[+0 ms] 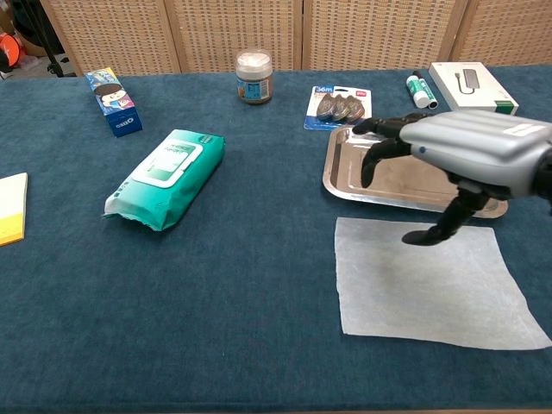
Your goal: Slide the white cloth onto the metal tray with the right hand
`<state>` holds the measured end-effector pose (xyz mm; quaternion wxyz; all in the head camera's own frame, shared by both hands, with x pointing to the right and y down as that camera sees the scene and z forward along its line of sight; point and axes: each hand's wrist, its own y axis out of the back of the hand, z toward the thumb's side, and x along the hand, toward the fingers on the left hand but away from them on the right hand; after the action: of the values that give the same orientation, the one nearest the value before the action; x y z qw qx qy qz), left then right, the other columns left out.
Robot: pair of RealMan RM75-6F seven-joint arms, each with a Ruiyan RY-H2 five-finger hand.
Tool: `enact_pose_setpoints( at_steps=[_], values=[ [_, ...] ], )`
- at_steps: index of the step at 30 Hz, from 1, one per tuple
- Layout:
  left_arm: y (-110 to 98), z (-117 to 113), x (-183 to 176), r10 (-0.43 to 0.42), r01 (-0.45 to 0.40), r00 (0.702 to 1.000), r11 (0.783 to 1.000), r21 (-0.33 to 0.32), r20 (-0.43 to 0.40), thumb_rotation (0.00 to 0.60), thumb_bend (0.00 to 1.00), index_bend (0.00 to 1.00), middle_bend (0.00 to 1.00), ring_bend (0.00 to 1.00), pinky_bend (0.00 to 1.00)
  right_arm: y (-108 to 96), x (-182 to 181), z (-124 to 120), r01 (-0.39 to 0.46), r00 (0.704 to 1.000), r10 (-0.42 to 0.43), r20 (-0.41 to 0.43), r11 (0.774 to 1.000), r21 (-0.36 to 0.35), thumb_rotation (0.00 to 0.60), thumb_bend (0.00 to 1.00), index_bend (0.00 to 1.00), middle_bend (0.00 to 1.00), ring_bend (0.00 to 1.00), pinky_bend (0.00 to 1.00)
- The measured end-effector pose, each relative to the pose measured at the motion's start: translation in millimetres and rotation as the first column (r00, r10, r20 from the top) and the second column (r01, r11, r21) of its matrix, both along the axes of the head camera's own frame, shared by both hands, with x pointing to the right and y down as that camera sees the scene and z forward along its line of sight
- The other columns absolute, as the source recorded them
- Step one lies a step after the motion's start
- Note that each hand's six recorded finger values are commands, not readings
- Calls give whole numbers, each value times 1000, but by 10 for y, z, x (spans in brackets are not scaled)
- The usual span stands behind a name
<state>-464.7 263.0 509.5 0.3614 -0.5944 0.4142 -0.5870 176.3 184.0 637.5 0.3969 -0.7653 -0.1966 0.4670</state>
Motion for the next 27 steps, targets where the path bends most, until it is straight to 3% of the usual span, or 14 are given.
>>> enact_pose_setpoints(
  at_steps=[16, 22, 27],
  values=[
    [-23, 33, -18, -8, 8, 1000, 1000, -16, 5, 600, 0, 0, 0, 0, 0, -241, -201, 481, 1, 991, -11, -136, 997, -73, 600, 278, 335, 0, 0, 0],
    [-33, 52, -28, -16, 16, 1000, 999, -27, 2, 600, 0, 0, 0, 0, 0, -275, -220, 578, 19, 985, -33, -170, 997, -81, 600, 355, 351, 0, 0, 0],
    [-40, 40, -31, -17, 17, 1000, 1000, -23, 0, 600, 0, 0, 0, 0, 0, -315, -265, 601, 30, 982, -41, -185, 997, -65, 600, 362, 367, 0, 0, 0]
  ],
)
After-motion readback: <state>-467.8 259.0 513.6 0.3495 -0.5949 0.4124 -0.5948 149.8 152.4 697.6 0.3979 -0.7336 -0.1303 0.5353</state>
